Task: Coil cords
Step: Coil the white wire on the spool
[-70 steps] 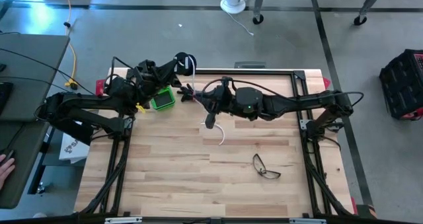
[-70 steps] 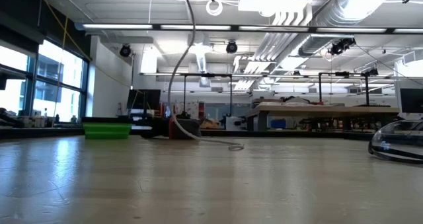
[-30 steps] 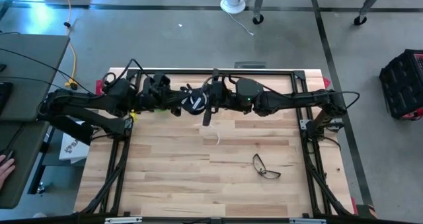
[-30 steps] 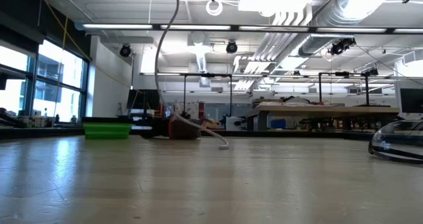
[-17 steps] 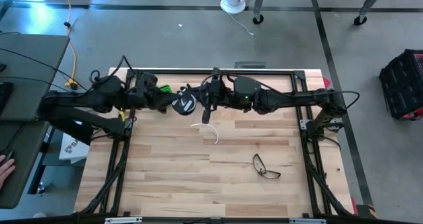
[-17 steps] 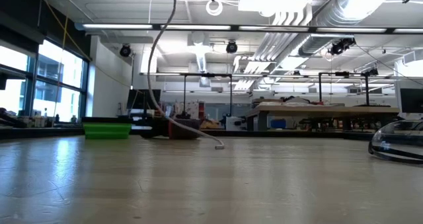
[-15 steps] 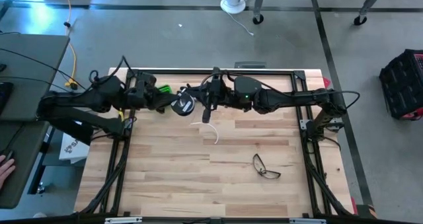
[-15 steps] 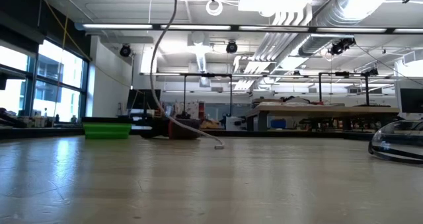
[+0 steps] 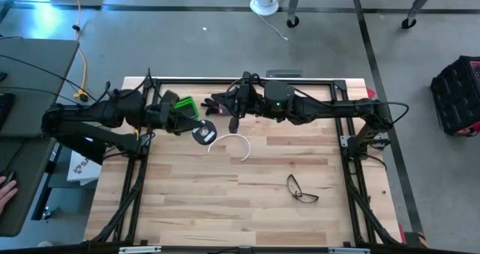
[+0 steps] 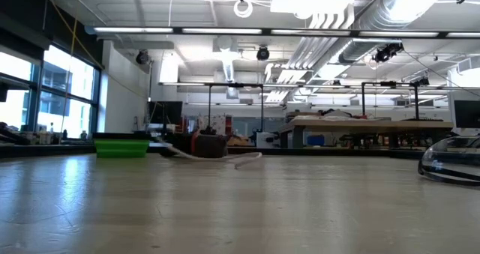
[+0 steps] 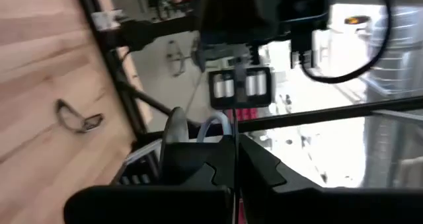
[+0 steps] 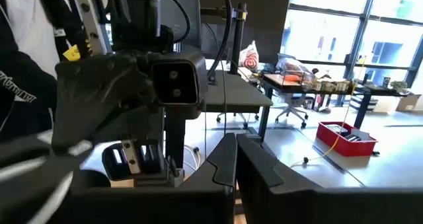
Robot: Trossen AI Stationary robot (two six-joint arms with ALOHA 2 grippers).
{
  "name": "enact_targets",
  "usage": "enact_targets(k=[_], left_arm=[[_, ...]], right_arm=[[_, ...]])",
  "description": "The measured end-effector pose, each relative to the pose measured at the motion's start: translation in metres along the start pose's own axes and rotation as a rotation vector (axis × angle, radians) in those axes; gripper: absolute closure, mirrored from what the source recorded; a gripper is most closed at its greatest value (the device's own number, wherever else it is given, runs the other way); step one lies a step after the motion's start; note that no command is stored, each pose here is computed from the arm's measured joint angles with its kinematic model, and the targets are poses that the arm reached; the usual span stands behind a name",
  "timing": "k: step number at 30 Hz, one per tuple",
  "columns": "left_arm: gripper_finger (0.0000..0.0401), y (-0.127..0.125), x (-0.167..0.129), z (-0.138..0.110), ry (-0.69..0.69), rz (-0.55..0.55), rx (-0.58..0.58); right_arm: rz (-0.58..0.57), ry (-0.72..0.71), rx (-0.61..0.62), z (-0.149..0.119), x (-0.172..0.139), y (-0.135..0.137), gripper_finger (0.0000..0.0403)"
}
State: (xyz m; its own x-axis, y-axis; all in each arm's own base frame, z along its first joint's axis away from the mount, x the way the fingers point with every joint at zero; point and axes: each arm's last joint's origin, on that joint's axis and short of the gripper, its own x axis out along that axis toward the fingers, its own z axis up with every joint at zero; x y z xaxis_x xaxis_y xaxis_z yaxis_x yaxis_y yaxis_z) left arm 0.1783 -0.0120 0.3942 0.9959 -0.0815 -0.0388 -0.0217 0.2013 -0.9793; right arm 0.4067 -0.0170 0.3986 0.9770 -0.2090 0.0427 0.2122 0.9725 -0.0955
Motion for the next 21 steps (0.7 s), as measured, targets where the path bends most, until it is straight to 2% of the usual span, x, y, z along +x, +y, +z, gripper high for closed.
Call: enact_targets(k=[5,8,11,14,16,18,21], left_arm=[[0.0401,-0.006,-0.001,0.001,-0.010,-0.065,-0.008],[0.0401,-0.008,-0.003,0.001,0.021,-0.085,-0.081],[0.0401,-0.008,-0.003,0.001,0.032,-0.089,-0.089],[0.0401,-0.008,-0.005,0.005,0.018,-0.094,-0.061],[0.0401,-0.008,-0.008,0.008,0.022,-0.095,-0.045],[0.0401,-0.009,-0.011,0.012,0.013,-0.101,-0.034],[0.0401,-0.011,-0.015,0.018,-0.025,-0.129,-0.034]], right_arm=[[0.013,0.054,0.010,-0.005,0.000,0.002,0.0402],[0.099,0.118,0.031,-0.012,-0.001,0.006,0.0403],[0.181,0.165,0.051,-0.013,-0.005,0.010,0.0403],[0.177,0.165,0.069,-0.001,-0.017,0.007,0.0403],[0.122,0.138,0.093,0.013,-0.028,-0.001,0.0402],[0.097,0.116,0.144,0.026,-0.040,-0.010,0.0402],[0.087,0.155,0.244,0.033,-0.053,-0.019,0.0383]])
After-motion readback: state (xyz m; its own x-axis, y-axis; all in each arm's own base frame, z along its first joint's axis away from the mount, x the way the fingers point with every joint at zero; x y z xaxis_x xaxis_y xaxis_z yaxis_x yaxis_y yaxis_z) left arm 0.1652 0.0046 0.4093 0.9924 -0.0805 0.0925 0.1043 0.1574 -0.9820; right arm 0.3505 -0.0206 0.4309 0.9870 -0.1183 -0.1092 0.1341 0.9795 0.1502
